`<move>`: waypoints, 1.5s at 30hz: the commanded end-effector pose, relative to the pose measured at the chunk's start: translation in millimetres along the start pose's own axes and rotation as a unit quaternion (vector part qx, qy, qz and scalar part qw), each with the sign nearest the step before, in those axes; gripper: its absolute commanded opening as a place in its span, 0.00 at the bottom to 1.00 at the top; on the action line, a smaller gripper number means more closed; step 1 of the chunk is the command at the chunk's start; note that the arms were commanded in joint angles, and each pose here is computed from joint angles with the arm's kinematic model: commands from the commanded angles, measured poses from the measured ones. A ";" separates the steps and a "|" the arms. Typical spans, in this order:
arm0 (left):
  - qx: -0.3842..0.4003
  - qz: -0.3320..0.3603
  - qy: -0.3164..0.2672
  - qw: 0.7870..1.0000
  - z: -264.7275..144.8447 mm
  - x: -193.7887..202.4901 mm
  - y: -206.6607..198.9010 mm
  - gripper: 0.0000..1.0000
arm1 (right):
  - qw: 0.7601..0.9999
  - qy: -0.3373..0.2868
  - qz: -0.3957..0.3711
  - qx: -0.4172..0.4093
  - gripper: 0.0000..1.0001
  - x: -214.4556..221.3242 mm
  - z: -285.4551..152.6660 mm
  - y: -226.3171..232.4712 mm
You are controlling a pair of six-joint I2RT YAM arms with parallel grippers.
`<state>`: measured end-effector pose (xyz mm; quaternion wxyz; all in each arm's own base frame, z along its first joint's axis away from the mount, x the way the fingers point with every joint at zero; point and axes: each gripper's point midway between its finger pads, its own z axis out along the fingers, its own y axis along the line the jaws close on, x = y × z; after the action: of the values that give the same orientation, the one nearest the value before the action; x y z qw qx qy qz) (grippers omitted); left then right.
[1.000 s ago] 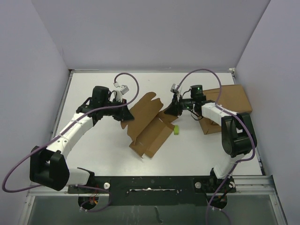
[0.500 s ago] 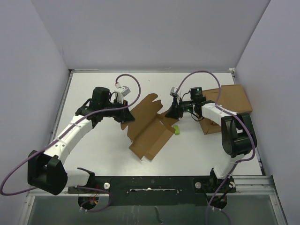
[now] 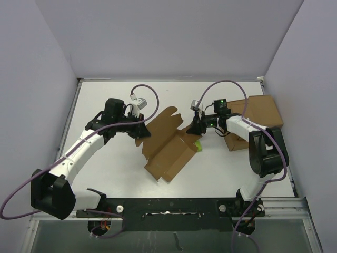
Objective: Fold the paper box
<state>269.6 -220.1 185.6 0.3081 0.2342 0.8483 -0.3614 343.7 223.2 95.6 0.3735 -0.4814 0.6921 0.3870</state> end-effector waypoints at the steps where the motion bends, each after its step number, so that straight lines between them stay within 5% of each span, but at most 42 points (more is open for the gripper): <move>1: 0.007 0.043 -0.043 0.998 -14.7 -27.7 -15.9 0.00 | 0.999 -0.017 -0.049 0.010 0.21 -26.1 -8.3 1.8; 27: 0.003 0.074 -0.055 0.996 -18.8 -32.1 -22.9 0.00 | 0.996 -0.002 -0.083 0.018 0.24 -27.6 -13.3 5.5; 45: -0.020 0.169 -0.049 0.984 -46.7 -48.5 -30.7 0.00 | 0.994 0.059 -0.085 0.042 0.30 -34.8 -30.1 -9.0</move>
<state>265.7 -213.6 218.1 0.3559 0.3135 0.8228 -0.3130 351.9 212.3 118.8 0.3720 -0.5351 0.6915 0.3117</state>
